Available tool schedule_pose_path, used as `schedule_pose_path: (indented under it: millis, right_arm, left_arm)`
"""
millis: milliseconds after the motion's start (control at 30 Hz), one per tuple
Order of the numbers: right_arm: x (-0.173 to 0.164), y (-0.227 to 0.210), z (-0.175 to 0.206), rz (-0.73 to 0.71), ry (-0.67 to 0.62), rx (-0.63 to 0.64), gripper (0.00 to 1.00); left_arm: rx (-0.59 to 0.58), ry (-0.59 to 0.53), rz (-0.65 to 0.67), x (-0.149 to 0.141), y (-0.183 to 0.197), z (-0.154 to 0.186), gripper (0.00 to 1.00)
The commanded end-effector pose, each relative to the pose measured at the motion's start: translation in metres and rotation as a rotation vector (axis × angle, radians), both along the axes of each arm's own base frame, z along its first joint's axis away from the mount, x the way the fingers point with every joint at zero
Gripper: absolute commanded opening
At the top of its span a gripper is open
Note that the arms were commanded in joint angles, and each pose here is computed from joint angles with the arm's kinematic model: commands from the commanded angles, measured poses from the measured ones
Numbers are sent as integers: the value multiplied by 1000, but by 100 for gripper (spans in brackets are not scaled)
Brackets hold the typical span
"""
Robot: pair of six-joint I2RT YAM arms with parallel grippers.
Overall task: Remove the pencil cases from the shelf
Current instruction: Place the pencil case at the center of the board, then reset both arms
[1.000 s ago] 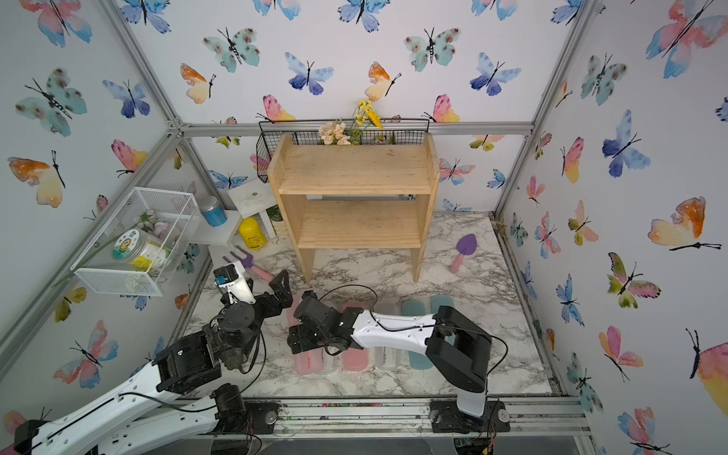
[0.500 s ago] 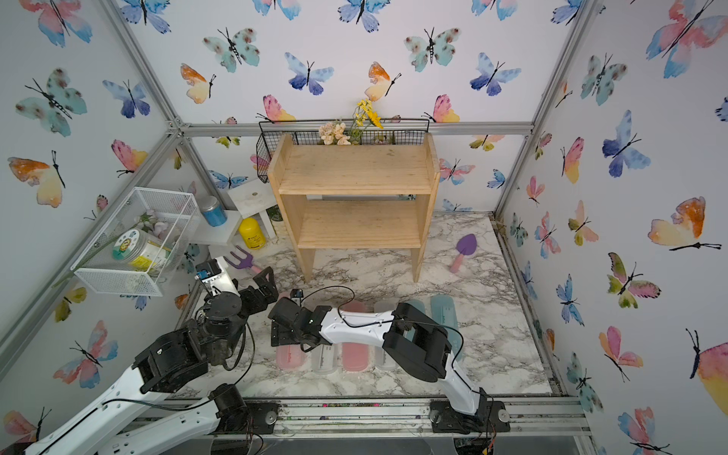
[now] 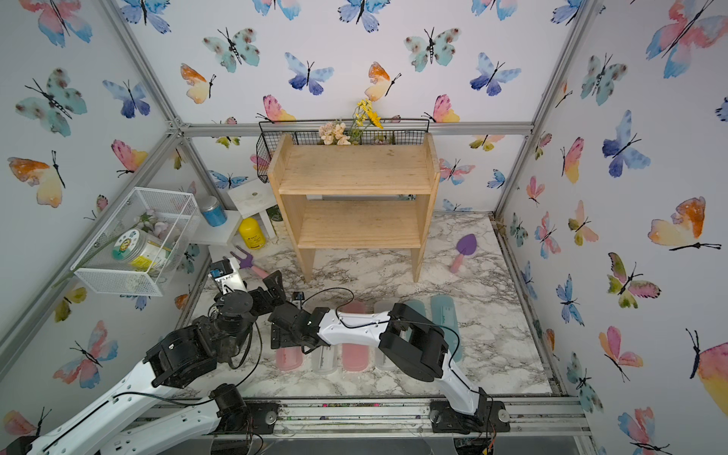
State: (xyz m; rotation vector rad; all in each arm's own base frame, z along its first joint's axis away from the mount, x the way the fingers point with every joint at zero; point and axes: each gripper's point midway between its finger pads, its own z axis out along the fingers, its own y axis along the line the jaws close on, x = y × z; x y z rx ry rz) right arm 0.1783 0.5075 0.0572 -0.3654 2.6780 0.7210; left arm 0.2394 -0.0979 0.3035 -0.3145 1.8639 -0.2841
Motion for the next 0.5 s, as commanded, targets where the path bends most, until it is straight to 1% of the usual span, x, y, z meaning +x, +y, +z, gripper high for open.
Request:
schedule_pose_path:
  millis: [0,133,233,300,367,467]
  right_arm:
    - [10,-7,58,22,-136,109,99]
    - [17,-53,99,-3,-280,97,99]
    - [21,-102,132,-42,-405,61,99]
    - [25,-141,151,-71,-478,20,99]
    - [33,-178,164,-113,-521,-24,99]
    - [55,-239,181,-196,-567,-62,99]
  left_arm:
    - [14,-49,5,1,5,9,99]
    - [30,-76,30,10,12,8,99]
    - [38,-55,53,27,23,-7,99]
    - [38,-17,99,44,40,-24,99]
    - [48,18,173,59,62,-39,99]
    - [113,41,258,78,87,-59,99]
